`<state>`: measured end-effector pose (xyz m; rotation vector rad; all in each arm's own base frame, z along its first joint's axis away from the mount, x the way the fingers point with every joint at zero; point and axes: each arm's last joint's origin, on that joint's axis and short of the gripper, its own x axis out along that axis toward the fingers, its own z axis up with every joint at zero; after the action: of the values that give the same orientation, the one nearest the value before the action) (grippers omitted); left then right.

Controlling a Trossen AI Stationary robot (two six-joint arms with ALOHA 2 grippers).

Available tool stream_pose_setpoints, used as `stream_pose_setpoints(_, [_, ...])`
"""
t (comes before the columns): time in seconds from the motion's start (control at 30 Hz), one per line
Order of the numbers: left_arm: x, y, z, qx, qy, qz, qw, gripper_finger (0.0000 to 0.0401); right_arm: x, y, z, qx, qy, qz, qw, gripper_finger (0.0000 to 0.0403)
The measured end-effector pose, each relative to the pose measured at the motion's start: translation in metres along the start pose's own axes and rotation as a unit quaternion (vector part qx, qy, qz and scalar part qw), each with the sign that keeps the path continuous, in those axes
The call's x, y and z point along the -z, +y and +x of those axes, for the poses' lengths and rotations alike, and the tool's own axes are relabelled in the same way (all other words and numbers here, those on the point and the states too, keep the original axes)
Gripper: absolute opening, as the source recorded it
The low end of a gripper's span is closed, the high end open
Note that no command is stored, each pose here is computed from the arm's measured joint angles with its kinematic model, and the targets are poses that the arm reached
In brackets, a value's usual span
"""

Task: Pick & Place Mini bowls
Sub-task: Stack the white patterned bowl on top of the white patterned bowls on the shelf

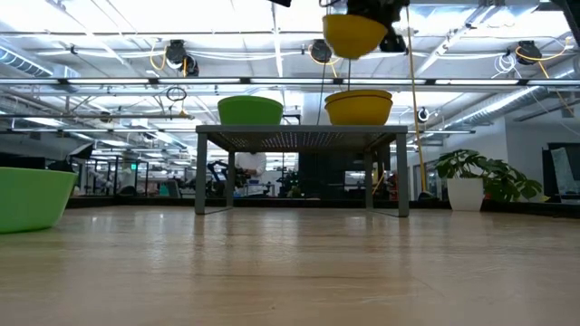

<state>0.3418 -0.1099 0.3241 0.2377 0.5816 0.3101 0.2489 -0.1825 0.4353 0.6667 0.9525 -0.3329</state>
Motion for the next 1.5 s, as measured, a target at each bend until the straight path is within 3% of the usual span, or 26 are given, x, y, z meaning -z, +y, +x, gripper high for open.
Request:
stream_pose_setpoints(0.3, [0.0, 0.0, 0.0, 0.001, 0.001, 0.0, 1.0, 0.031, 0.0, -0.023, 0.049, 0.008, 0.088, -0.014, 0.996, 0.0002])
stream_pose_setpoints(0.73, [0.001, 0.0, 0.0, 0.001, 0.004, -0.003, 1.0, 0.031, 0.008, -0.045, 0.088, 0.012, 0.122, -0.002, 0.993, 0.0002])
stream_pose_setpoints(1.1, [0.001, 0.0, 0.0, 0.001, 0.004, -0.003, 1.0, 0.031, 0.009, -0.047, 0.091, 0.013, 0.125, 0.001, 0.992, 0.0011])
stream_pose_setpoints(1.5, [0.001, 0.0, 0.0, 0.001, 0.004, -0.003, 1.0, 0.031, 0.006, -0.047, 0.092, 0.014, 0.106, 0.01, 0.994, 0.0066])
